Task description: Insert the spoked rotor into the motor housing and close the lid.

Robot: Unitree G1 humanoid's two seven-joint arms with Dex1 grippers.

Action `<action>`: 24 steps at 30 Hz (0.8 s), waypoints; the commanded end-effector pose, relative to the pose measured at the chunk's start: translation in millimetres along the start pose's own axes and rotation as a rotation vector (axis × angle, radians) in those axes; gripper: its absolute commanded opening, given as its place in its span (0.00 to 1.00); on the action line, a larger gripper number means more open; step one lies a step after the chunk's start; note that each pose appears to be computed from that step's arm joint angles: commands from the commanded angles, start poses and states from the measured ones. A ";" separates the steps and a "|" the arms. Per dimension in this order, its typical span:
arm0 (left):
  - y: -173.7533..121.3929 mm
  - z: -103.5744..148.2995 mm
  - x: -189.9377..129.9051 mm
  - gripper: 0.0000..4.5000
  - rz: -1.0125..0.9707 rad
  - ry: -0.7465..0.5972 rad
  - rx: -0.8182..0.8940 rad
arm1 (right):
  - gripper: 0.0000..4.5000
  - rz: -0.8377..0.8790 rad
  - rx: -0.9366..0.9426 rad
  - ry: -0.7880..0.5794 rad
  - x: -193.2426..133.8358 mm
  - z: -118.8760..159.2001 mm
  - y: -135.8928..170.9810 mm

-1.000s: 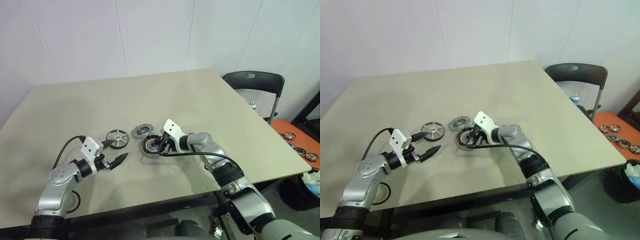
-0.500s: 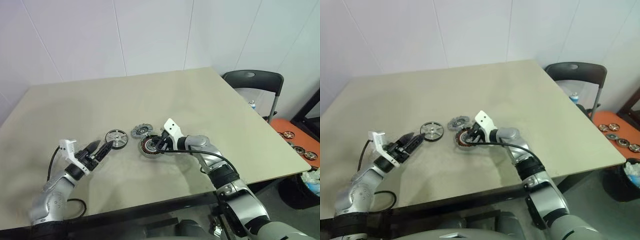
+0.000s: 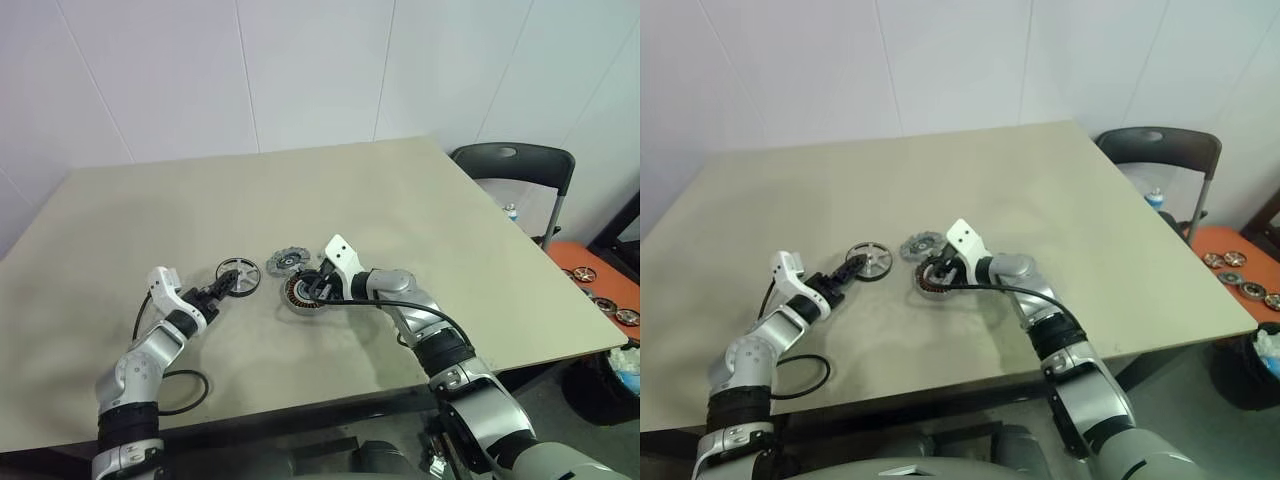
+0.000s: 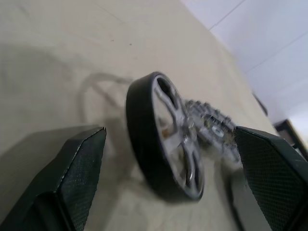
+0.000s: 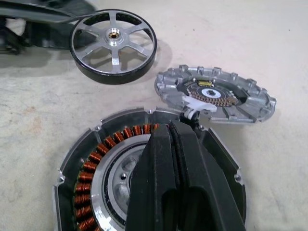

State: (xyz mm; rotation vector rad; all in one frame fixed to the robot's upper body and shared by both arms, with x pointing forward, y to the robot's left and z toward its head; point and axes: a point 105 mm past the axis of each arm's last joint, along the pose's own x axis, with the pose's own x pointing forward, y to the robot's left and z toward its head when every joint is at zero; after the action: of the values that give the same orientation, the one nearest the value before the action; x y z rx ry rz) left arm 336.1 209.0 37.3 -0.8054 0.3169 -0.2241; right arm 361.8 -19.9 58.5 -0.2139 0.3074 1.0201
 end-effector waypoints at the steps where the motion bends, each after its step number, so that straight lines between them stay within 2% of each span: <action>1: 7.7 -16.3 5.9 0.86 0.033 0.042 -0.124 | 0.00 -0.029 -0.037 -0.071 -2.1 22.3 -7.5; 4: 16.5 -15.4 2.6 0.67 0.068 0.026 -0.171 | 0.00 -0.042 -0.040 -0.069 -4.1 20.7 -10.3; 8: 21.2 -13.2 0.1 0.35 0.085 0.011 -0.203 | 0.00 -0.045 -0.043 -0.072 -4.0 21.2 -10.8; 12: 5.5 -7.6 1.3 0.35 -0.003 -0.015 -0.261 | 0.00 -0.026 -0.039 -0.091 -3.7 26.1 -9.3; 16: -39.5 18.3 2.4 0.35 -0.255 -0.108 -0.412 | 0.00 0.048 -0.001 -0.168 -13.5 39.5 -4.8; 19: -57.3 16.2 5.1 0.35 -0.319 -0.069 -0.416 | 0.00 0.076 0.018 -0.196 -22.6 44.4 -6.3; 22: -87.9 3.4 15.6 0.35 -0.419 0.014 -0.426 | 0.00 0.080 0.036 -0.195 -40.2 42.6 -17.2; 24: -96.0 -3.1 22.1 0.35 -0.434 0.049 -0.425 | 0.00 0.049 0.034 -0.177 -47.2 38.6 -26.4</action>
State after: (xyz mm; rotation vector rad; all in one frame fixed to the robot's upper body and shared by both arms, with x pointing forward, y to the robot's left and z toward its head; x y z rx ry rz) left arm 344.0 148.4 84.4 -1.3054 0.2520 -0.5120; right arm 364.3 -55.3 94.3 -0.0902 0.2291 1.0755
